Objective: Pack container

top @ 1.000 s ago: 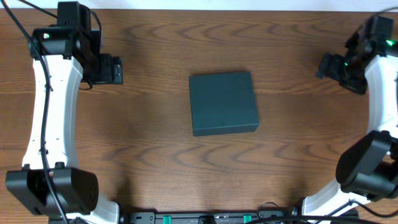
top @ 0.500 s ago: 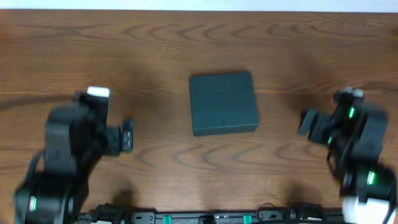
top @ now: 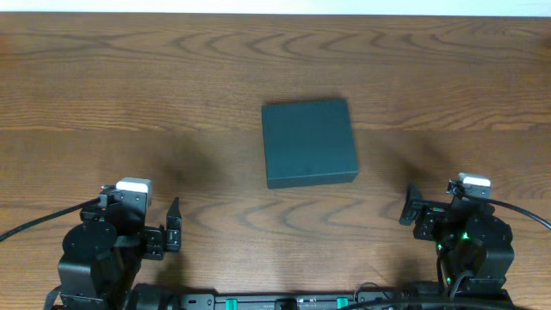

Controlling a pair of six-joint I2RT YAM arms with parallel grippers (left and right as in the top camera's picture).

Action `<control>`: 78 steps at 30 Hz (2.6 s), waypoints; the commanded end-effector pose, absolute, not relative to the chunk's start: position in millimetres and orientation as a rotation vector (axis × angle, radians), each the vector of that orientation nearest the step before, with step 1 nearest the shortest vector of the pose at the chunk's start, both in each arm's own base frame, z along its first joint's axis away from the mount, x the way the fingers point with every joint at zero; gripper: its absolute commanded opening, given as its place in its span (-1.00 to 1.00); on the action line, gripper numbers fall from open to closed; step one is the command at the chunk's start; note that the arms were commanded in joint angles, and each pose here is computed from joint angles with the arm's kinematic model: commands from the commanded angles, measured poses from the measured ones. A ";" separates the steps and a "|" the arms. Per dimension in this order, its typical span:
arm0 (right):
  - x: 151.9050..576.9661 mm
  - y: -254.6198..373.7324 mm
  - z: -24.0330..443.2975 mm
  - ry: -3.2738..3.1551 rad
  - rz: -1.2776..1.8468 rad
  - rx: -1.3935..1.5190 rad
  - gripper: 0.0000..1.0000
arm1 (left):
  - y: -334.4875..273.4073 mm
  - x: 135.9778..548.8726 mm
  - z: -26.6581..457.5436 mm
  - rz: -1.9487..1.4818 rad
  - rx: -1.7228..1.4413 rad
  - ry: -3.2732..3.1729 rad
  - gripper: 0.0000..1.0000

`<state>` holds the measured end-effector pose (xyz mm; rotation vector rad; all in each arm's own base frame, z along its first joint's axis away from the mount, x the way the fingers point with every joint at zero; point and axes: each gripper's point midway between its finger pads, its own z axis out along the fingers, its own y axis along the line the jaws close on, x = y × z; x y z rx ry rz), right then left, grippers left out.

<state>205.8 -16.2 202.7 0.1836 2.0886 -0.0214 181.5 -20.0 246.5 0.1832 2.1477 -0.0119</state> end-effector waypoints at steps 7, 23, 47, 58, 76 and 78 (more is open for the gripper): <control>196.0 -15.0 186.2 2.165 -0.028 0.178 0.98 | -20.8 181.1 245.1 -0.009 0.199 2.147 0.97; 164.2 -12.8 153.6 2.334 -0.035 0.169 0.98 | -20.8 181.1 245.1 -0.009 0.199 2.147 0.97; 239.4 33.0 203.0 1.519 0.038 -0.175 0.99 | -20.8 181.1 245.1 -0.009 0.199 2.147 0.97; 244.4 29.2 156.8 1.636 0.021 -0.172 0.99 | -20.8 181.1 245.1 -0.009 0.199 2.147 0.97; 244.7 26.6 156.7 1.637 0.013 -0.163 0.99 | -20.8 181.1 245.1 -0.009 0.199 2.147 0.97; 244.7 26.6 156.7 1.637 0.013 -0.163 0.99 | -20.8 181.1 245.1 -0.009 0.199 2.147 0.97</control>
